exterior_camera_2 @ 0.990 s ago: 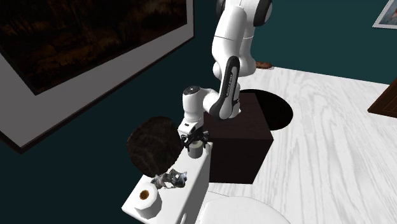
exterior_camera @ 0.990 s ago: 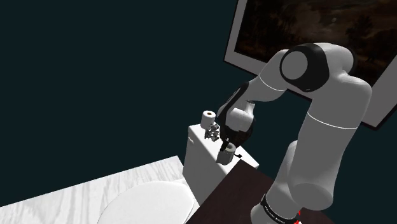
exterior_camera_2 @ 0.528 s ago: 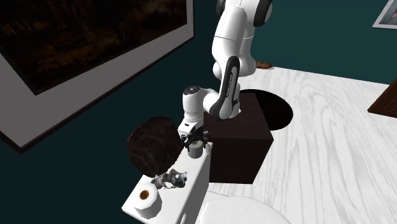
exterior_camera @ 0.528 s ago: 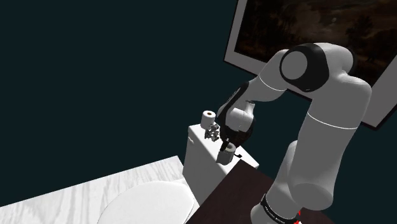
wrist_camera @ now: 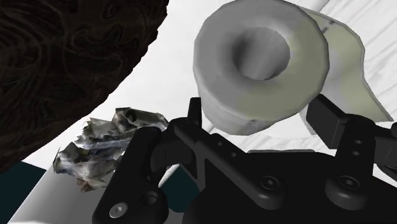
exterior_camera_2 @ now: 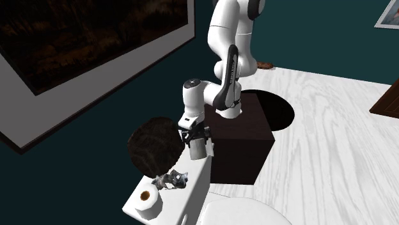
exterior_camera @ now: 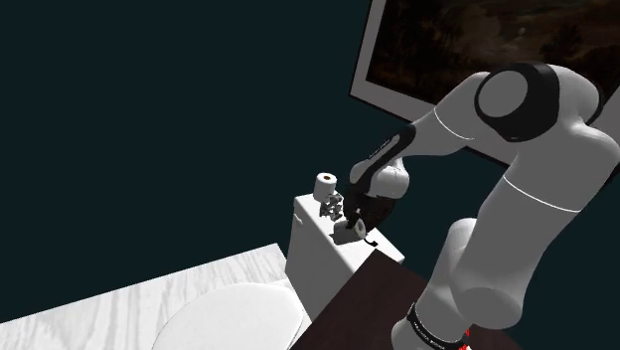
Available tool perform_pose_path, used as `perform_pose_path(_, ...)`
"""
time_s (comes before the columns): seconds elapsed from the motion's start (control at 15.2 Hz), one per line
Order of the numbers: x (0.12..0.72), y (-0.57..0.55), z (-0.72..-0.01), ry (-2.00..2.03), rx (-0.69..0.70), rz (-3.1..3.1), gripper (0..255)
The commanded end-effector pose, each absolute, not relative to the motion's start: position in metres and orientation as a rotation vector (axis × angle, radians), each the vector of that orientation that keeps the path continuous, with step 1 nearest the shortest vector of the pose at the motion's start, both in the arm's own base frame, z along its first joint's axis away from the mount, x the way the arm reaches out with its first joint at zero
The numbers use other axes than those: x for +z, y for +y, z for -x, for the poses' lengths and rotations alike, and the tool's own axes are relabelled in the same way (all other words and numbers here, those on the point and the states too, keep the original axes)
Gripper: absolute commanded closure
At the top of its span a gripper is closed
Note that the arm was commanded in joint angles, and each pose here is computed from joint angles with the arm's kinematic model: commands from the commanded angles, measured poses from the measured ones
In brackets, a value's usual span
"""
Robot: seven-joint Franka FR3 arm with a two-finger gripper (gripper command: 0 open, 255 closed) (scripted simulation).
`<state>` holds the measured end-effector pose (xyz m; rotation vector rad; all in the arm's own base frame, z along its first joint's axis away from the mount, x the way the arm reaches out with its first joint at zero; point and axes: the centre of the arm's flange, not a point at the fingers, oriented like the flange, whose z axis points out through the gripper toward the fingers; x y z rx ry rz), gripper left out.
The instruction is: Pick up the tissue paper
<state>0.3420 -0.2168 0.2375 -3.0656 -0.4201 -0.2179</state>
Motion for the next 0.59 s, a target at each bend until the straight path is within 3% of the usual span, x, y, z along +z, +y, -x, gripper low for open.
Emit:
perform_pose_path(0.0, 0.249, -0.216, -0.342, -0.423, -0.216, 3.068, 255)
perform_pose_path(0.53, 0.281, -0.216, -0.342, -0.423, -0.216, 3.068, 255)
